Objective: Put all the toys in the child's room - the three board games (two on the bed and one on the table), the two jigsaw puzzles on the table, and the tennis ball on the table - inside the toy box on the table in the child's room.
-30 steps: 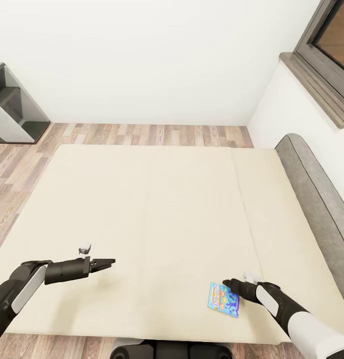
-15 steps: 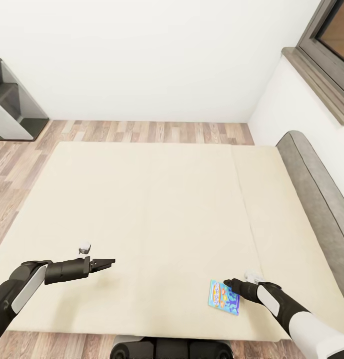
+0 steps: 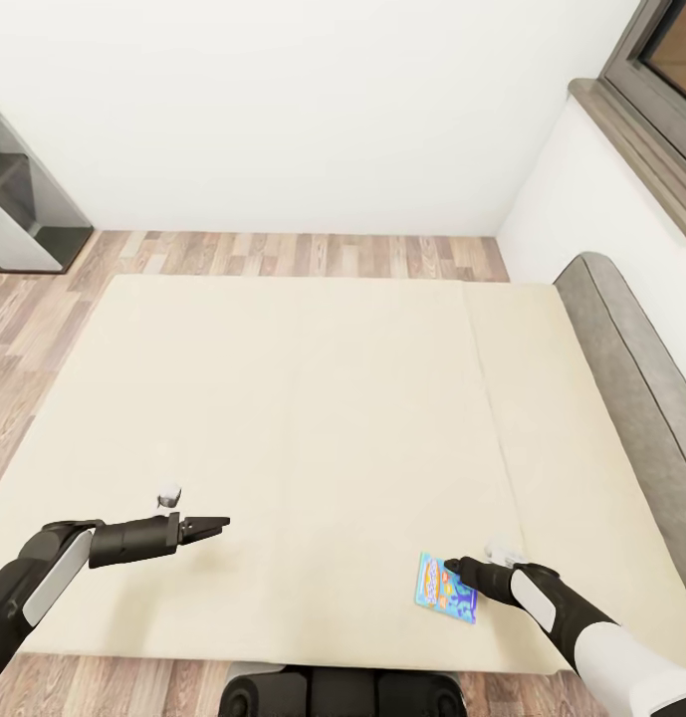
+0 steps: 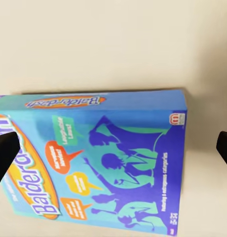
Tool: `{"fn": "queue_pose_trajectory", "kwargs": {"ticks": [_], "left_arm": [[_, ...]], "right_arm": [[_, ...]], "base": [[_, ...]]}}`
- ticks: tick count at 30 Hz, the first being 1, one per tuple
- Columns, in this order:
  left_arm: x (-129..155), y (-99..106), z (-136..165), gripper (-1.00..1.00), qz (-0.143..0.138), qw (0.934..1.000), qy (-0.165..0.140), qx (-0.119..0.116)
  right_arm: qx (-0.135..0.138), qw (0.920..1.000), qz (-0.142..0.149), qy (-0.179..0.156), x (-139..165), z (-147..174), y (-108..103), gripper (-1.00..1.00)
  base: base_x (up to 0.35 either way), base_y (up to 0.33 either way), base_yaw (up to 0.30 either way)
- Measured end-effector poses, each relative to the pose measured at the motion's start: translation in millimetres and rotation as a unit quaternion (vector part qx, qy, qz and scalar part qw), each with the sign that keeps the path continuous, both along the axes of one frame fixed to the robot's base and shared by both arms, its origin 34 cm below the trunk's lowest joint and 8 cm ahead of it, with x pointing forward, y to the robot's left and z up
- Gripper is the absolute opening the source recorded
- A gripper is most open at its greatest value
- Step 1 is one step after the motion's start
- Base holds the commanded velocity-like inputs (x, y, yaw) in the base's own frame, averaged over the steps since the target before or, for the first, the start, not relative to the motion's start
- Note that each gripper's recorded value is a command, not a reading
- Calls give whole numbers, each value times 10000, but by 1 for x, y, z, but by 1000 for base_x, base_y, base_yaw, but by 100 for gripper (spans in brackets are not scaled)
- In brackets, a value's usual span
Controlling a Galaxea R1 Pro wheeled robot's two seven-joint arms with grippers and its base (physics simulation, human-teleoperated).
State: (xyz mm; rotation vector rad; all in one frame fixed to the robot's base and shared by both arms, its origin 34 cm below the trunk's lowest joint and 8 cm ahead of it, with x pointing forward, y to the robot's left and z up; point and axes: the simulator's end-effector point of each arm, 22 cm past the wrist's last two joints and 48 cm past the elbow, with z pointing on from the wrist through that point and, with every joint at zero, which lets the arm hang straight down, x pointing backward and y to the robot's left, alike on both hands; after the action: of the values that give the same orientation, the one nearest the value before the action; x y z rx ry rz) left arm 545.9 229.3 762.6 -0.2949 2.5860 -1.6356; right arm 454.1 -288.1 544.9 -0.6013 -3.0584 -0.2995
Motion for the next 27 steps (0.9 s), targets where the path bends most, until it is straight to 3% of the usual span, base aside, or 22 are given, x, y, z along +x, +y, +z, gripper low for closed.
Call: {"fn": "queue_pose_trajectory", "kwargs": {"ticks": [27], "left_arm": [[-3,0,-6,100,1,10000,67,-8]], "right_arm": [[10,9999,-1,155,-12,-5,1,100]], "base": [[0,0,0]]}}
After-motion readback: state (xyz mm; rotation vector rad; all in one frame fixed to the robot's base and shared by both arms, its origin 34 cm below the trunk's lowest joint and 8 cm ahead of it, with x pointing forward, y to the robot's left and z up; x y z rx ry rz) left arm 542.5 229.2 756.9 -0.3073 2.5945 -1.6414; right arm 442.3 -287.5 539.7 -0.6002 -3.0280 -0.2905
